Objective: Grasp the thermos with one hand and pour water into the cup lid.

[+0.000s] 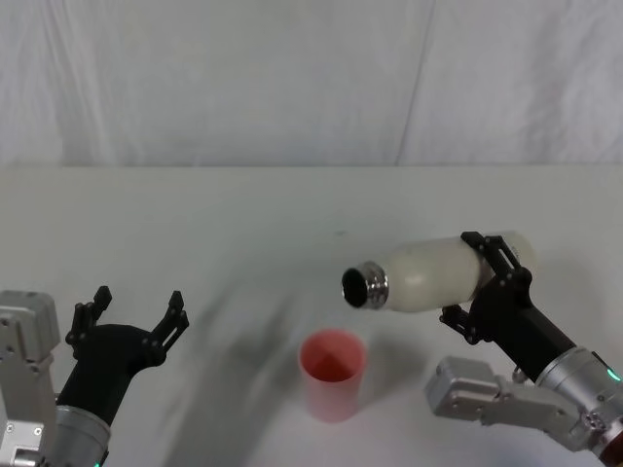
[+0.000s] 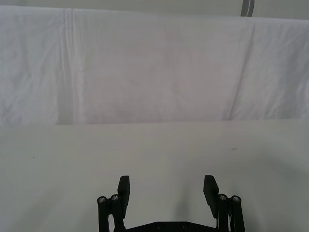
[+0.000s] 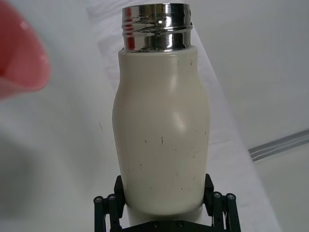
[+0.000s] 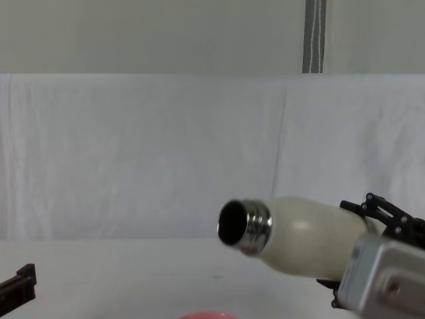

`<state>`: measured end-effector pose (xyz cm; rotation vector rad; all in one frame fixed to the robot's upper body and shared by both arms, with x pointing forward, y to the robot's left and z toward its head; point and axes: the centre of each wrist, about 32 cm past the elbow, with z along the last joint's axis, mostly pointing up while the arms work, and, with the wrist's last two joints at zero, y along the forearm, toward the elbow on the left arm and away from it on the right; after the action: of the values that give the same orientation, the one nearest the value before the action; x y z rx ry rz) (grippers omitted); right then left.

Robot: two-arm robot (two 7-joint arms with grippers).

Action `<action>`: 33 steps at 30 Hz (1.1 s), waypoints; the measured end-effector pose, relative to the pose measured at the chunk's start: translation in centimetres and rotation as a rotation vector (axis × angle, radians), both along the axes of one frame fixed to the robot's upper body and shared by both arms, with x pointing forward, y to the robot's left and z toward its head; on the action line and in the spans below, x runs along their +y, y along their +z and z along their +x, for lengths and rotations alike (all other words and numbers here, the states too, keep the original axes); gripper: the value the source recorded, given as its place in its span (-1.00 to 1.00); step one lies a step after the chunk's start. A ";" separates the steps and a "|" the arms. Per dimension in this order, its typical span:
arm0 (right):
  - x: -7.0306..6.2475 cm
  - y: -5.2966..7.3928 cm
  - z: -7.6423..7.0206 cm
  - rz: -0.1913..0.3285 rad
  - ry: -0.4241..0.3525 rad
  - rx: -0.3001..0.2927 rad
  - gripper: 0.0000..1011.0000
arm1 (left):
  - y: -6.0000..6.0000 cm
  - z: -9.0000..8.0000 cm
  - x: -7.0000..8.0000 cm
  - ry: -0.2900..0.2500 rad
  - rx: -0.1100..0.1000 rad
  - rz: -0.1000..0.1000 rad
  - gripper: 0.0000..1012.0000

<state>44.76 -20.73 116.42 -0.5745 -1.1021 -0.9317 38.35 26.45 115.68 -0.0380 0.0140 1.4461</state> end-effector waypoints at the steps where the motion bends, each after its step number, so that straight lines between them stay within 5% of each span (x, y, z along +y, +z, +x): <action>1: 0.0 0.0 0.0 0.009 0.001 0.005 0.88 | 0.0 0.0 0.0 0.000 0.000 0.000 0.98; 14: -1.3 1.3 0.4 0.328 0.033 0.179 0.88 | 0.0 0.0 0.0 0.000 0.000 0.000 0.98; 17: -1.8 1.6 0.7 0.476 0.049 0.263 0.88 | 0.0 0.0 0.0 0.000 0.000 0.000 0.98; 24: -2.8 1.5 1.2 0.697 0.063 0.403 0.88 | 0.0 0.0 0.0 0.000 0.000 0.000 0.98; 33: -3.5 1.2 1.8 0.889 0.065 0.517 0.88 | 0.0 0.0 0.0 0.000 0.000 0.000 0.98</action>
<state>46.58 -24.23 117.57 -0.0228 -0.1796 -1.0284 38.35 26.45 115.68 -0.0381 0.0141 1.4460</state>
